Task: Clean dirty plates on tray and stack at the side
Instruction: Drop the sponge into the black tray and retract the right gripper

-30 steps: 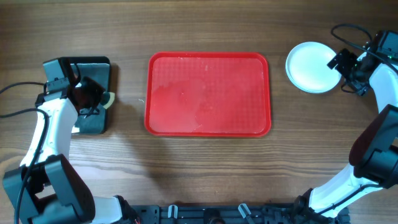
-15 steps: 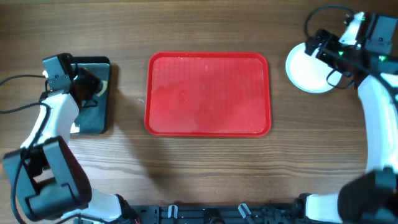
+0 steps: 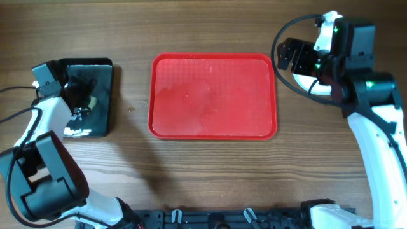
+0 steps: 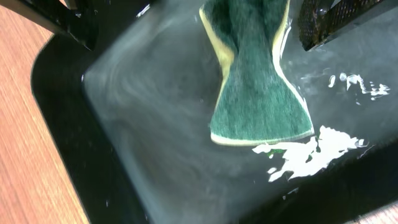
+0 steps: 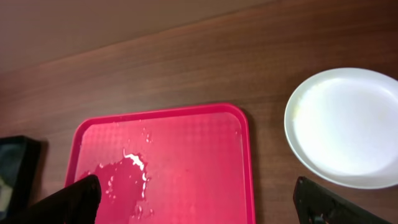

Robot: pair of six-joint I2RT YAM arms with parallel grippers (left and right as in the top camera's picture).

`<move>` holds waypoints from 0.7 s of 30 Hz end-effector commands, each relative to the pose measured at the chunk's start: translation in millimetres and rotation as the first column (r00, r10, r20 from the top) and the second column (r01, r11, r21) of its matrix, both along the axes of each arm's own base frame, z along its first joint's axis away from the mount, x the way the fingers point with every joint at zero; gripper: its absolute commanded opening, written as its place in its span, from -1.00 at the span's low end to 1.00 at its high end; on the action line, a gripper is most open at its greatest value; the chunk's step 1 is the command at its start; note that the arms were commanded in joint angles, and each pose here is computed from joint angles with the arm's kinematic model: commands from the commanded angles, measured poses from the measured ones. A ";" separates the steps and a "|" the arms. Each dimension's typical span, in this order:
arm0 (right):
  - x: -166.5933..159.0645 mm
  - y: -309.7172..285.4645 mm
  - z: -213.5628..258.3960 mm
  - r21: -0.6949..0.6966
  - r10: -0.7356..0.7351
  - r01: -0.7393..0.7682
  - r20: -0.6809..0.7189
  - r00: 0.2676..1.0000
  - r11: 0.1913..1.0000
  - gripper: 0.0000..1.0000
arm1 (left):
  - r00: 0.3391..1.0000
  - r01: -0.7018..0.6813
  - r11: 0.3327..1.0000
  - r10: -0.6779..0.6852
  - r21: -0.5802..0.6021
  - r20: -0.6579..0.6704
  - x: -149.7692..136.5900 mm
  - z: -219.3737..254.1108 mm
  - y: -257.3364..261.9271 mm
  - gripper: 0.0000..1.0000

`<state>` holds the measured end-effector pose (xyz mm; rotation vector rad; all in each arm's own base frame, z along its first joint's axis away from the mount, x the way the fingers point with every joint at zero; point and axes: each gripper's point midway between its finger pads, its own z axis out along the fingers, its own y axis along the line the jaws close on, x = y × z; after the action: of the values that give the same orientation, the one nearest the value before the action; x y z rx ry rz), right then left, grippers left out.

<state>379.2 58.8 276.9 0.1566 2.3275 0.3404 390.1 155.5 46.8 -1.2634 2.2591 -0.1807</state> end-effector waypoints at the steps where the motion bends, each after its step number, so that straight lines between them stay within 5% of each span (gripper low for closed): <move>1: -25.1 -4.0 32.6 -0.007 -0.014 0.015 0.076 0.997 1.000 0.99 | 0.994 0.034 0.999 -0.033 -0.007 0.107 -0.1 49.0 -10.6 1.00; 7: -91.9 -15.8 73.2 -0.013 -0.033 0.036 0.164 0.986 0.999 1.00 | 0.963 0.117 0.993 -0.106 -0.029 0.249 -32.7 135.9 -48.1 1.00; 13: -180.2 -39.8 88.8 -0.044 -0.099 0.111 0.225 0.969 0.993 0.99 | 0.981 0.112 0.991 -0.098 -0.078 0.165 -75.9 139.9 -66.7 1.00; 21: -198.6 -41.7 78.8 -0.053 -0.098 0.109 0.185 0.978 0.993 0.99 | 0.982 0.112 0.991 -0.098 -0.079 0.161 -76.0 138.9 -66.6 1.00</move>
<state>179.0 20.5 356.5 0.1908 2.1336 0.2419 313.9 92.5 187.0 -1.1404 2.1949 -0.3886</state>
